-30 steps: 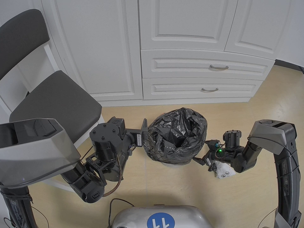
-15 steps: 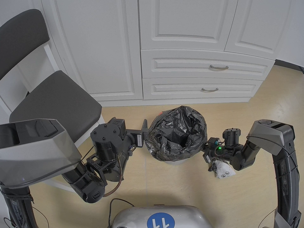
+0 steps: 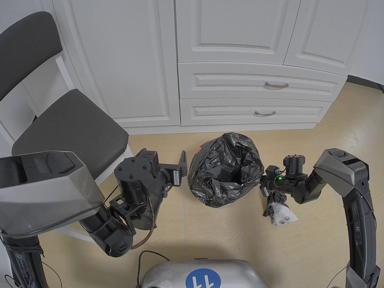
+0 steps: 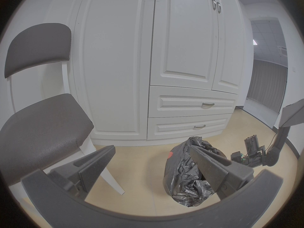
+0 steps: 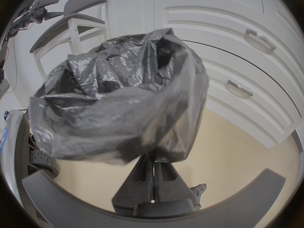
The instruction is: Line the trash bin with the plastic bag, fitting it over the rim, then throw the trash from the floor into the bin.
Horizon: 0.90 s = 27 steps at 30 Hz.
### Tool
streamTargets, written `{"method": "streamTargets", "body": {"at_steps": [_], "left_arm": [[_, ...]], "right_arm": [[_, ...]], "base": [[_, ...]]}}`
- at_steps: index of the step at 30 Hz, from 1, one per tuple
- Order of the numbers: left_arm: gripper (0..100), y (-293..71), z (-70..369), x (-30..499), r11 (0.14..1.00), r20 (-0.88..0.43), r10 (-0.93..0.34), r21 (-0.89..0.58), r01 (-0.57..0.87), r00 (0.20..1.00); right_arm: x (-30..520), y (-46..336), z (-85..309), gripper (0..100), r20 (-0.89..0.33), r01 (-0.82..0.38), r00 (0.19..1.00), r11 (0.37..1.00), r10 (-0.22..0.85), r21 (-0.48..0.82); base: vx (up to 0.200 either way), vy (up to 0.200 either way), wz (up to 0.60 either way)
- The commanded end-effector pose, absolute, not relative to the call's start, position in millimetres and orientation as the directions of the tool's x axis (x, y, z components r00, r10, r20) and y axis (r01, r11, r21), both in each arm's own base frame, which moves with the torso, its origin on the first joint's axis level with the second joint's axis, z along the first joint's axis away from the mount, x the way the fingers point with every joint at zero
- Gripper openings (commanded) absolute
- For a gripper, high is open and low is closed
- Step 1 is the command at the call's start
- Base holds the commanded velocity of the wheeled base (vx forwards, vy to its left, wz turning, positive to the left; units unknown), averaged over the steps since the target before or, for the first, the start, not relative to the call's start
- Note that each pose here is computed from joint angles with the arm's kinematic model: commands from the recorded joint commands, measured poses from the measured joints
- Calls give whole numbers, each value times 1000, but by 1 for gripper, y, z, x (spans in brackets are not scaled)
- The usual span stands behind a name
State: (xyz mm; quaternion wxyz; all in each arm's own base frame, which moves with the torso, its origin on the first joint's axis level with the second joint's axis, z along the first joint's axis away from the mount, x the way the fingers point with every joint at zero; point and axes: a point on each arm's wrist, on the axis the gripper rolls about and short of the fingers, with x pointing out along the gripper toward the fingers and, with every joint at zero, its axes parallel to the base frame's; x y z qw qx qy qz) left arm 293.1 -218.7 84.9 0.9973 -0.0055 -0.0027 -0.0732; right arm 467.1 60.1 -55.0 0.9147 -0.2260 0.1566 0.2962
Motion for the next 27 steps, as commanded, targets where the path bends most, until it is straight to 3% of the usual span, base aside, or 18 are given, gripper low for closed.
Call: {"method": "streamTargets", "body": {"at_steps": [1, 27], "left_arm": [[100, -218, 81, 293, 989, -4, -147, -5, 147, 989], [100, -219, 75, 293, 989, -8, -148, -3, 148, 989]], "right_arm": [[476, 54, -77, 0, -437, -613, 771, 728, 464, -308], [493, 41, -92, 0, -436, -595, 782, 744, 446, -304]], "base": [[0, 0, 0], [0, 0, 0]]}}
